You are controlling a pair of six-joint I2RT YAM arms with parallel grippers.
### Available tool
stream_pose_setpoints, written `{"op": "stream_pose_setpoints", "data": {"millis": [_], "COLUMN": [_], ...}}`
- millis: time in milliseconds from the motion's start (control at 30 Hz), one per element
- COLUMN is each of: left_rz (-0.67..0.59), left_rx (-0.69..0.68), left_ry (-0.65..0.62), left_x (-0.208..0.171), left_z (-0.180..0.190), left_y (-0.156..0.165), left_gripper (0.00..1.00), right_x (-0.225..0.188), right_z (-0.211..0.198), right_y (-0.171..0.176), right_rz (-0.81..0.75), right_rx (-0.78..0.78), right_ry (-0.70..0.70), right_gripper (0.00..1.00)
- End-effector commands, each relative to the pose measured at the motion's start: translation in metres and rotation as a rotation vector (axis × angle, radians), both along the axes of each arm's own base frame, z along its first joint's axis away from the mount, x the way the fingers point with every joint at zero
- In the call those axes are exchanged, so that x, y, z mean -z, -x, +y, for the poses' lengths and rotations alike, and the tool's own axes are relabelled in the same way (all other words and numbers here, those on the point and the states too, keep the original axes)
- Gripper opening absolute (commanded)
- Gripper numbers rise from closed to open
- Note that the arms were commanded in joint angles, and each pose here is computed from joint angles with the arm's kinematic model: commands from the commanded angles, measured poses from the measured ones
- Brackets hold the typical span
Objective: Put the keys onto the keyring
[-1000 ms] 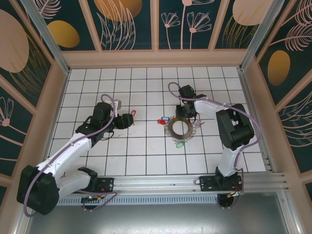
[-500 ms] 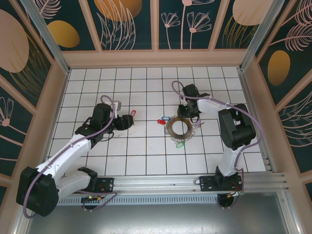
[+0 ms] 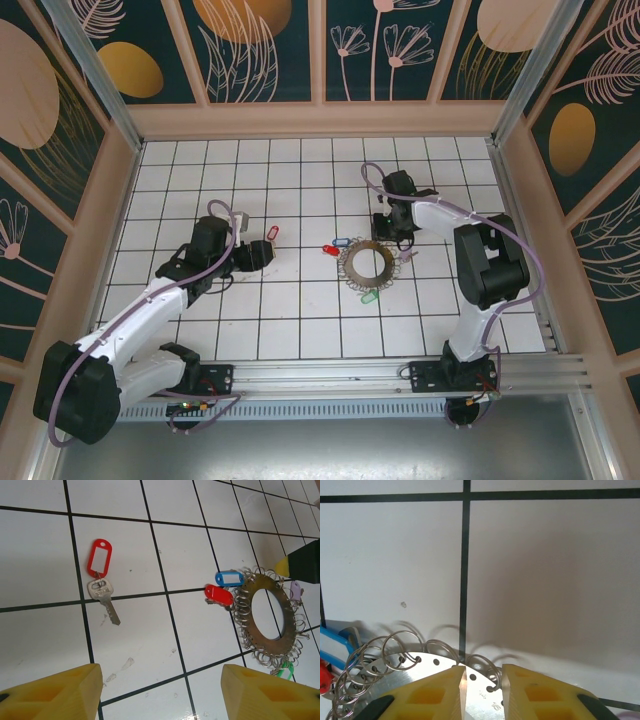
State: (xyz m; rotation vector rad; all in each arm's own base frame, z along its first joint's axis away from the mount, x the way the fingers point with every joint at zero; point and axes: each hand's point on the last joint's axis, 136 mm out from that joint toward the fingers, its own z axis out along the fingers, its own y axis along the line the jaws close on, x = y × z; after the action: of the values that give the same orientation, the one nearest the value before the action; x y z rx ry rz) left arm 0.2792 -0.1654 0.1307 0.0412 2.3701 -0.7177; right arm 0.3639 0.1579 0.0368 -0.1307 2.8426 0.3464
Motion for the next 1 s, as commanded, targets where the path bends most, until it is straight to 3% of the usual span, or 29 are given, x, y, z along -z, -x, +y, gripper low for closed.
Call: {"op": "stream_pose_setpoints", "data": {"millis": [0, 733, 967], "left_rz": [0.01, 0.033, 0.033], "left_rx": [0.013, 0.035, 0.035], "left_ry": [0.014, 0.016, 0.016], "left_x": [0.001, 0.006, 0.007], "left_z": [-0.004, -0.008, -0.008], "left_y": [0.001, 0.003, 0.003], "left_gripper": [0.65, 0.64, 0.64], "right_x": [0.003, 0.021, 0.016], "right_z": [0.006, -0.005, -0.011], "right_y": [0.007, 0.012, 0.005], "right_rz": [0.037, 0.07, 0.049], "right_rx": [-0.019, -0.015, -0.02], "right_ry": [-0.025, 0.04, 0.065], "right_gripper": [0.24, 0.3, 0.26]}}
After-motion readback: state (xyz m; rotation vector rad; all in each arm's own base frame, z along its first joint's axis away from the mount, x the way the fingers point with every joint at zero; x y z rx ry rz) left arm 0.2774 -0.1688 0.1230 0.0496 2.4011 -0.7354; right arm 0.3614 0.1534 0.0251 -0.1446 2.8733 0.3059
